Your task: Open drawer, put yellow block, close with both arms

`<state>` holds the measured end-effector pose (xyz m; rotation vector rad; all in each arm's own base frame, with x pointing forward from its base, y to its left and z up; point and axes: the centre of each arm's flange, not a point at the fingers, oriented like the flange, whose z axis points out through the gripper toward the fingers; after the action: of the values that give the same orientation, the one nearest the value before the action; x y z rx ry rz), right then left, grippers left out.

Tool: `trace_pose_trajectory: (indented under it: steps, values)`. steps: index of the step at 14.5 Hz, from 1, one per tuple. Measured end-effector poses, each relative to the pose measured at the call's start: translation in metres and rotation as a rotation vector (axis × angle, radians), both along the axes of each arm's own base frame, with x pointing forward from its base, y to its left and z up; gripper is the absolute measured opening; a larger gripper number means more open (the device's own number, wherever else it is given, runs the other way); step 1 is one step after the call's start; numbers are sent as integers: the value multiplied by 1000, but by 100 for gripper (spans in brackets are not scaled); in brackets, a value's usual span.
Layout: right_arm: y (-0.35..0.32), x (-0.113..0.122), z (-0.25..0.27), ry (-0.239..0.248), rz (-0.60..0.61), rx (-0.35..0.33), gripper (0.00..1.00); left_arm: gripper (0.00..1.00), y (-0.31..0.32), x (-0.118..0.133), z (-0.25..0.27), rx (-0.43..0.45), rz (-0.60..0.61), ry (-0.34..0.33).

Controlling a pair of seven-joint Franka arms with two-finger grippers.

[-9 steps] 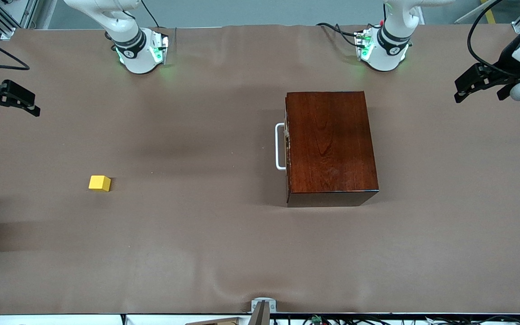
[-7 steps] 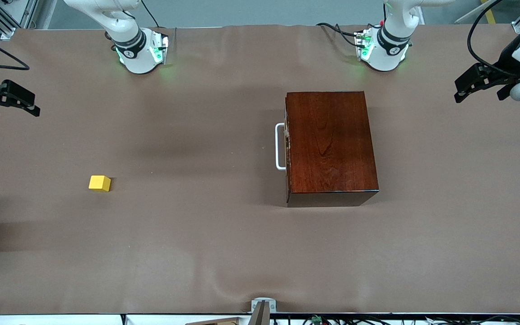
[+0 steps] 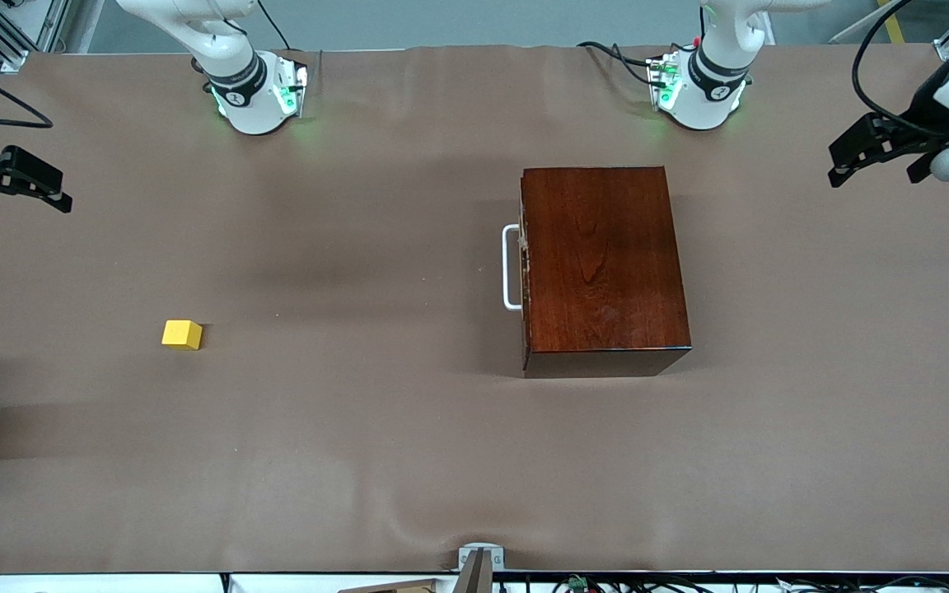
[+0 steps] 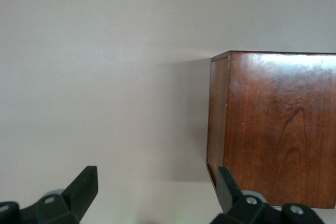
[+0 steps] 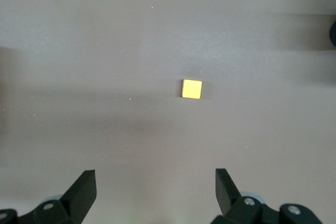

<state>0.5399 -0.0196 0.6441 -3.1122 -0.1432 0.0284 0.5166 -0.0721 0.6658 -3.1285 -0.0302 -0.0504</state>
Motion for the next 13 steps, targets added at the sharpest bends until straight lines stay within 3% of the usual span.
trace_pose_trajectory:
  steps: [4, 7, 13]
  values:
    - [-2, 0, 0, 0, -3, 0, 100, 100, -66, 12, -23, 0, -108, 38]
    - [-3, 0, 0, 0, -6, 0, 100, 100, -118, 21, -48, -6, -103, 78]
    - [-4, 0, 0, 0, -8, 0, 100, 100, -284, 6, -106, 77, -109, 83]
